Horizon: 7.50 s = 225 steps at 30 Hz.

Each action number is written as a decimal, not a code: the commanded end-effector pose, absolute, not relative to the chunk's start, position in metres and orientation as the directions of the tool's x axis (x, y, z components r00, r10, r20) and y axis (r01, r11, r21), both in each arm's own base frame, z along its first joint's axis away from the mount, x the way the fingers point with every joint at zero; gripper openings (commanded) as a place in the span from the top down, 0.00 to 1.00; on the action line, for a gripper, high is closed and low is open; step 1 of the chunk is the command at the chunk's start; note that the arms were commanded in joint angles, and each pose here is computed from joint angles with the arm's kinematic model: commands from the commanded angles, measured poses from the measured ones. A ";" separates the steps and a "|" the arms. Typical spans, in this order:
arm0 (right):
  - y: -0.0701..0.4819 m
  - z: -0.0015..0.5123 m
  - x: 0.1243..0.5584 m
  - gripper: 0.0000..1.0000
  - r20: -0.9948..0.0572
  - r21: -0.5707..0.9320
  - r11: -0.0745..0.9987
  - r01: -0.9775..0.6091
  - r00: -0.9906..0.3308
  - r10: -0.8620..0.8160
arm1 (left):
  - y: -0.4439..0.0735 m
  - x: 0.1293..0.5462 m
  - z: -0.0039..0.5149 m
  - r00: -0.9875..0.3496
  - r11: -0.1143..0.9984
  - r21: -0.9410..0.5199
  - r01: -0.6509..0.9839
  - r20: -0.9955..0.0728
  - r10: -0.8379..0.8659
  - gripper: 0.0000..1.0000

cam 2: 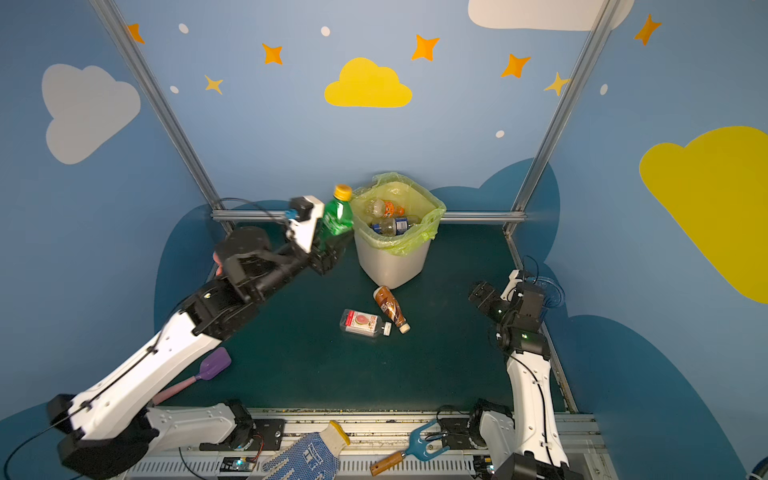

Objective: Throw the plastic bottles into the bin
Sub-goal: 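Lift the green soda bottle over the bin and open the left gripper, then withdraw the left gripper while the right gripper grasps the brown Nescafe bottle, then lift the Nescafe bottle over the bin and release it with the right gripper, then lower the right gripper onto the guava juice bottle and close it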

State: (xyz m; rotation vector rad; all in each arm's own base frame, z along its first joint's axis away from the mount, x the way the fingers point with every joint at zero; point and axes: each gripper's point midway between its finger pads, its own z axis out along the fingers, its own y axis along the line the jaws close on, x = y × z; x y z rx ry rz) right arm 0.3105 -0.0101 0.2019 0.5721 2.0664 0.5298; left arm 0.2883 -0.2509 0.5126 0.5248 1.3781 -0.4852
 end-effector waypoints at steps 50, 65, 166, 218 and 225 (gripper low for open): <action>0.125 0.129 0.312 0.11 -0.555 0.535 0.843 -0.052 -0.774 0.304 | -0.185 0.374 0.277 -0.404 0.919 -0.373 0.129 -0.866 -0.295 0.00; 0.220 0.083 0.336 0.20 -0.512 0.399 0.877 -0.268 -0.859 -0.030 | -0.122 0.342 0.174 -0.523 0.883 -0.451 -0.131 -0.725 -0.448 0.00; 0.180 0.534 0.413 0.04 -0.969 0.243 0.835 -0.493 -0.163 0.186 | -0.113 0.318 0.104 -0.674 0.870 -0.447 -0.208 -0.580 -0.458 0.00; 0.338 0.055 0.267 0.03 -0.395 0.027 0.583 -0.812 -0.544 -0.740 | -0.034 0.279 0.094 -0.500 0.802 -0.418 -0.427 -0.630 -0.594 0.00; 0.342 0.039 0.263 0.13 -0.297 0.022 0.532 -0.846 -0.514 -0.805 | -0.033 0.280 0.090 -0.506 0.799 -0.419 -0.431 -0.622 -0.598 0.00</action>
